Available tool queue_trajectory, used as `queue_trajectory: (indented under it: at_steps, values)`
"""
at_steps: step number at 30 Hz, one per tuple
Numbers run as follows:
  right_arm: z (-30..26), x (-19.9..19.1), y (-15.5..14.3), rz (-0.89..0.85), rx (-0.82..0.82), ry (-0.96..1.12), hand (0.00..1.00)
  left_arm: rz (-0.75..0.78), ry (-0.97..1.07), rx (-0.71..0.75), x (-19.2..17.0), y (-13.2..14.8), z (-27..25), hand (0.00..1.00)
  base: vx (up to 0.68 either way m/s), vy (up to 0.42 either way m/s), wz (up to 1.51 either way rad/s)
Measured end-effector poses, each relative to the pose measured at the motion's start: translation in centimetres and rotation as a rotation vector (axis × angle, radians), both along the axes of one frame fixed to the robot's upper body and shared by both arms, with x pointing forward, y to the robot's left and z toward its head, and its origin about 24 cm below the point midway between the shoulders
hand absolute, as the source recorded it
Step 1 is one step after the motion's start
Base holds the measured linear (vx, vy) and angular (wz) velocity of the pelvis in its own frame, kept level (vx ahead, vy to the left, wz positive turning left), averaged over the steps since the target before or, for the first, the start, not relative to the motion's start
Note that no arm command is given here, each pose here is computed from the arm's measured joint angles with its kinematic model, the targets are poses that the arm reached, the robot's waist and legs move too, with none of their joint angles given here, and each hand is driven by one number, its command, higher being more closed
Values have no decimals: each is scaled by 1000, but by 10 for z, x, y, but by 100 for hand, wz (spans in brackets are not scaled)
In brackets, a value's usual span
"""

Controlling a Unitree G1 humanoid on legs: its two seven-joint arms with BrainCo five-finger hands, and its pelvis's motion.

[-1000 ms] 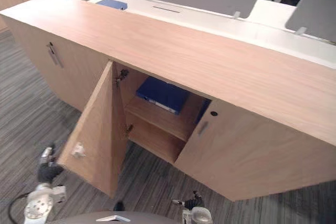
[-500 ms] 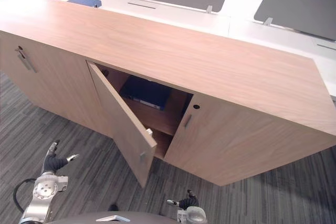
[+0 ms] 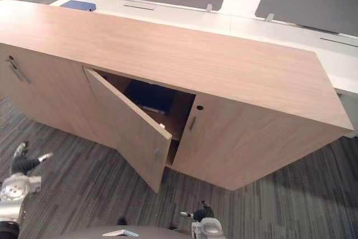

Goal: Walk over to the cabinet, pick up the folder, carry it to the office cabinet, place the folder inside the office cabinet, then close the office cabinet door

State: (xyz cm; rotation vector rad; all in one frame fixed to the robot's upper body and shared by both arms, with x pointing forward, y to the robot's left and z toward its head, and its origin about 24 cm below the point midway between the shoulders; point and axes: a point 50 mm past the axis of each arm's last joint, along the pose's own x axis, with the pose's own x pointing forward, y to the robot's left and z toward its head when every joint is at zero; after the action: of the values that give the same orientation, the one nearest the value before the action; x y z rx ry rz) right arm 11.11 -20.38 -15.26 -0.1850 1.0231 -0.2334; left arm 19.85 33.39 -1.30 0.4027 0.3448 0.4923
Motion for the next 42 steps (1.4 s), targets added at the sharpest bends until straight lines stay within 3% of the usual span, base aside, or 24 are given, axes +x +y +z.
queue_trajectory:
  at_steps: [4, 8, 12, 23, 33, 42]
  values:
    - [0, 0, 0, -3, 1, -2, 0, -22, -14, -70, 3, -17, -9, 0, -56, 27, -15]
    - [-2, -7, -1, -10, 1, 15, 0, -95, 60, -194, 0, -61, -40, 0, 37, 16, -13]
    - [-2, -10, -4, -28, -1, 22, 0, -142, 145, -255, -5, -81, -59, 0, 98, 2, -21]
    - [-1, -10, -9, -53, -9, 30, 0, -322, 85, -332, 22, -129, -49, 0, 11, -14, -5]
    - [-3, -17, -9, -61, -9, 51, 0, -337, 128, -336, 18, -136, -57, 0, -61, -4, -20]
    - [-6, -19, -9, -81, 3, 73, 0, -215, 501, -345, -50, -126, -119, 0, 9, -8, -6]
